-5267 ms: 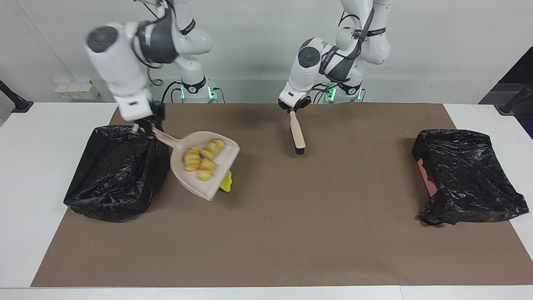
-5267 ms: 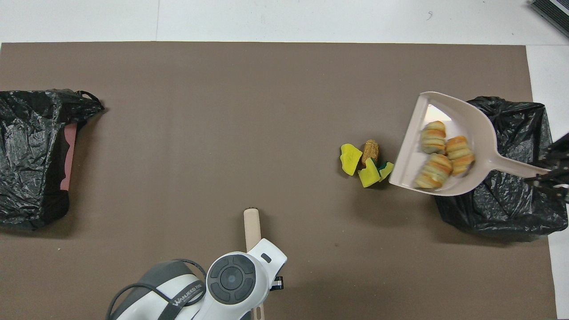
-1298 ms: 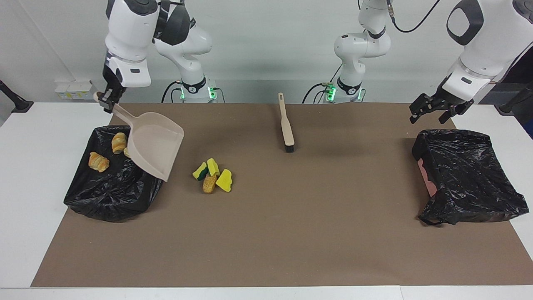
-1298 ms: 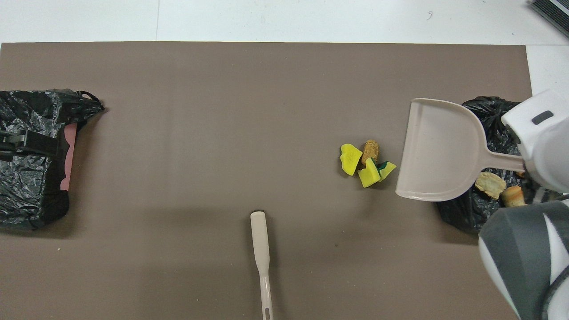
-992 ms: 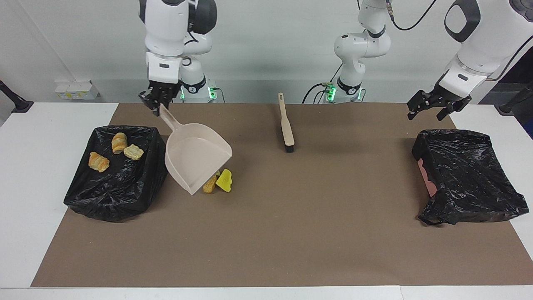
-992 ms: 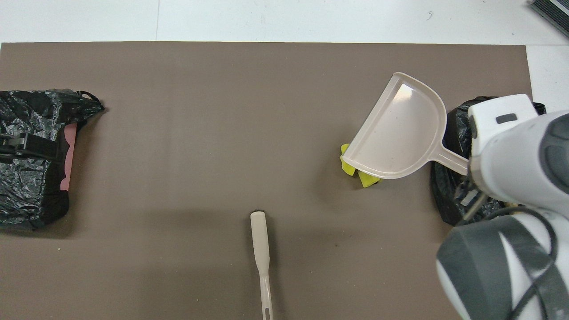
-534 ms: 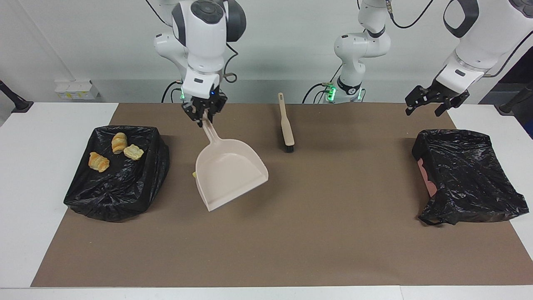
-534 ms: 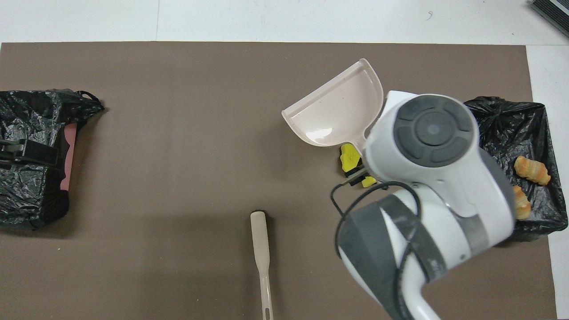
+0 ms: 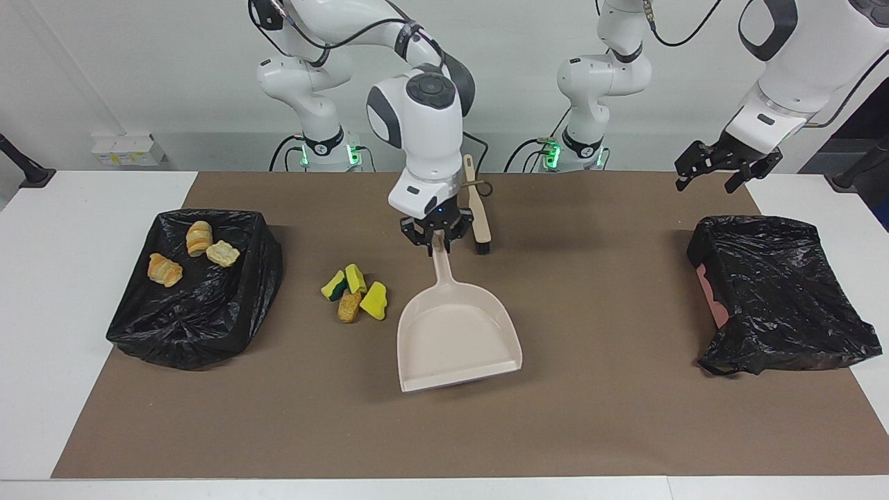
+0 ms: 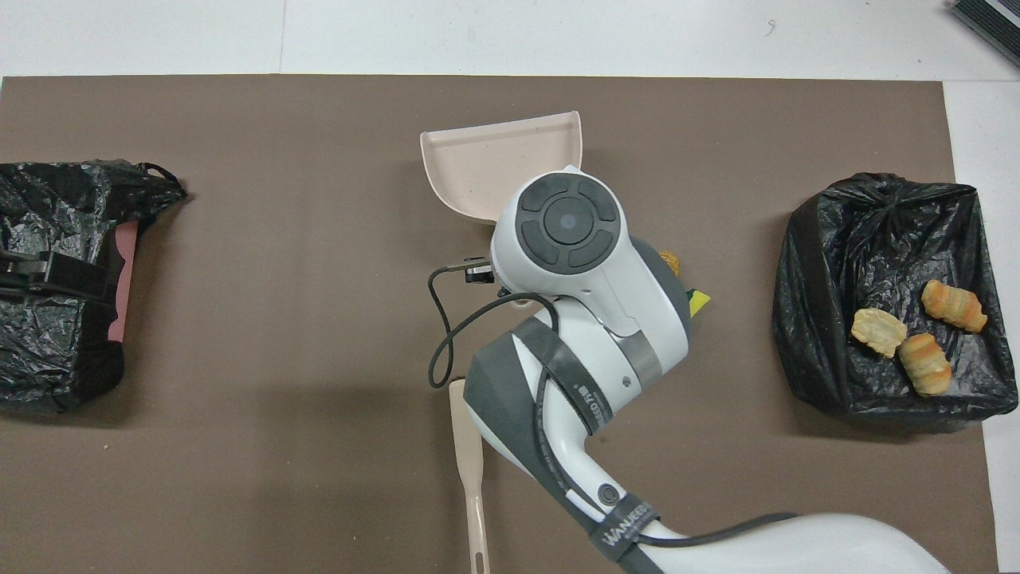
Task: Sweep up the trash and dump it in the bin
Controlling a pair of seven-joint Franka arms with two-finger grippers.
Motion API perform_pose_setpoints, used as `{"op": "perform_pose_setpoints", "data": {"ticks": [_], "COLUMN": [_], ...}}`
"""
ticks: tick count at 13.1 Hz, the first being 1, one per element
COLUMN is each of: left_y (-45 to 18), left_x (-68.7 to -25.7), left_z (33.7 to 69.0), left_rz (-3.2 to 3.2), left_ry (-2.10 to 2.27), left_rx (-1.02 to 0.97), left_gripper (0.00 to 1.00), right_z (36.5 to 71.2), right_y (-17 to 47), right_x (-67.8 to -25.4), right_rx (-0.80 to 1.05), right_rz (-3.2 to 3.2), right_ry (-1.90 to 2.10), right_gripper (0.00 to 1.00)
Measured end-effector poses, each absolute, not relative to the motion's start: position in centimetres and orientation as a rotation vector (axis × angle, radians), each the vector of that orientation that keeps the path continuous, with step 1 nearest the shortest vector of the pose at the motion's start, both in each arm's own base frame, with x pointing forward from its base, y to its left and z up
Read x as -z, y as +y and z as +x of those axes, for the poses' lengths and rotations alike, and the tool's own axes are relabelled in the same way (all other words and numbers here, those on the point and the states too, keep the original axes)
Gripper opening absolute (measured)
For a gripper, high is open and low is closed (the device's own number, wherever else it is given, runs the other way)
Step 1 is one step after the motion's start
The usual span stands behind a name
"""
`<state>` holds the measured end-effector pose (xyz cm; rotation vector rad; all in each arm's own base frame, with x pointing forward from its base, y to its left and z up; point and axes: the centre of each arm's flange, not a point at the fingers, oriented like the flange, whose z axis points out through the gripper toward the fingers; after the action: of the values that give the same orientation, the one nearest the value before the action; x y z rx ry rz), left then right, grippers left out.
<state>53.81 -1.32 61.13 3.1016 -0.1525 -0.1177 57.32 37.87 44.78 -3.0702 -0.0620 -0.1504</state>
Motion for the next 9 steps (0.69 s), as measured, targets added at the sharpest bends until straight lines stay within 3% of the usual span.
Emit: {"op": "perform_pose_setpoints", "data": {"ticks": [5,9], "left_y": [-1.8,-2.6], "left_x": [-61.1,-61.1], "left_z": [53.8,53.8], "left_rz": [3.115,3.12], "left_ry": [-0.176,-0.207], "left_rx": [0.12,0.12], "left_gripper": [1.0,1.0], "right_z": [57.3,57.5], "right_y": [42.1,42.2], "right_x": [-38.3,-37.3], "right_rx": [0.123,0.116], "right_rz": [-3.045,-3.041], "right_ry": [-0.016,-0.012], "right_gripper": [0.33,0.33]}}
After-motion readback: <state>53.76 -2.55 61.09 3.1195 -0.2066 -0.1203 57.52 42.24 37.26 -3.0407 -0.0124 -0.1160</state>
